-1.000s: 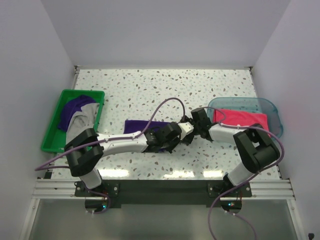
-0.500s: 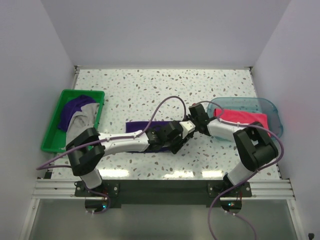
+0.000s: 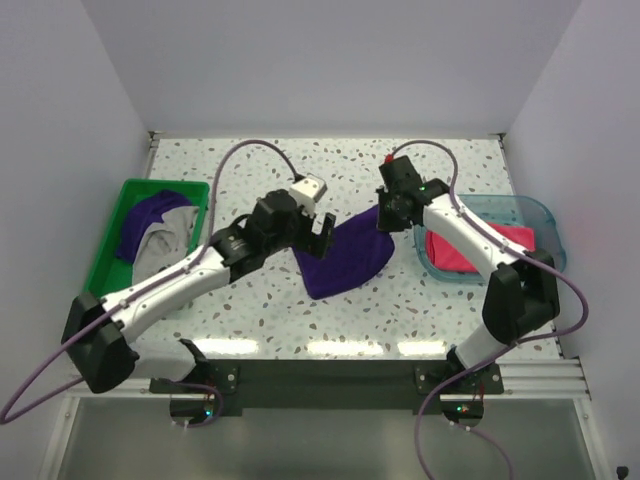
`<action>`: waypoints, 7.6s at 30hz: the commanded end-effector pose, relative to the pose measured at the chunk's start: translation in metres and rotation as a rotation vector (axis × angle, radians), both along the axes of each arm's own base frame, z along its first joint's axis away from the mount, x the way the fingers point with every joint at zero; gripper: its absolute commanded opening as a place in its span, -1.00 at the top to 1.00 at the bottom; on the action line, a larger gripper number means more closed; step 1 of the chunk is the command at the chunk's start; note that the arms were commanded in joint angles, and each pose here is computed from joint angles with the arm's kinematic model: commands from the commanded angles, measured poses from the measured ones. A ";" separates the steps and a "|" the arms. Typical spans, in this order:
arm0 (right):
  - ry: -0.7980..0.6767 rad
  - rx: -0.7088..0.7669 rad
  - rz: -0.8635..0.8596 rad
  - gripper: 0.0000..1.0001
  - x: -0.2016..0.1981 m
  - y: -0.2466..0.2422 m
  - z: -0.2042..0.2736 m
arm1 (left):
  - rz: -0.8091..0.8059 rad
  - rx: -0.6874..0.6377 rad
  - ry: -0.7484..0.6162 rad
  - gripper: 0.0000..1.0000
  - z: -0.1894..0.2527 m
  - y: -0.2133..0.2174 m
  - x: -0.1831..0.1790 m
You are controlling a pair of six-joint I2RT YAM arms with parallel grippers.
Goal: Fold and stack the towels
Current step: Neatly place the folded towel into the bin, then grab crumpled towel
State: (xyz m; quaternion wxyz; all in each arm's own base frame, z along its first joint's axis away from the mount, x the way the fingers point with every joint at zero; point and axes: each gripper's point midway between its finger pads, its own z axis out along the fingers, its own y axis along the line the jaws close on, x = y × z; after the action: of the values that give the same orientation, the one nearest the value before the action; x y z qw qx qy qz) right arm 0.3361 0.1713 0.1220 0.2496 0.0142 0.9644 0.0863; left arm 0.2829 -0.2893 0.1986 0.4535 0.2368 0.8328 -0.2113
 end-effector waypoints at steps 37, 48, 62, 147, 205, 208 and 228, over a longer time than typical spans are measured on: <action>-0.205 -0.915 -0.408 1.00 0.042 -0.299 0.080 | 0.526 0.268 -0.179 -1.00 -0.024 0.179 0.019; -0.181 -0.963 -0.446 1.00 0.029 -0.322 0.067 | 0.524 0.279 -0.173 -1.00 -0.028 0.179 0.019; -0.141 -1.006 -0.430 1.00 0.032 -0.331 0.054 | 0.523 0.283 -0.171 -1.00 -0.029 0.179 0.020; 0.088 -0.117 -0.348 0.13 0.010 -0.167 -0.025 | 0.453 0.265 -0.001 -1.00 -0.053 0.149 0.023; -0.249 0.246 0.278 -0.93 -0.073 -0.032 0.092 | 1.332 0.020 0.460 0.44 -0.153 0.400 0.085; -0.255 0.221 0.271 -0.93 -0.072 -0.036 0.094 | 1.318 -0.003 0.488 1.00 -0.154 0.395 0.089; -0.258 0.209 0.273 -0.93 -0.059 -0.035 0.108 | 0.959 -0.184 -0.103 1.00 0.167 0.293 0.145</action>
State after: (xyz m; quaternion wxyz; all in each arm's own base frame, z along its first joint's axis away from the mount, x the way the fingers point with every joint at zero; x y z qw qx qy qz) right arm 0.2707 0.1352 0.2088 0.3279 -0.0907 0.9143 0.2199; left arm 0.4228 0.0533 0.3125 0.5212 -0.2752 0.8078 0.0115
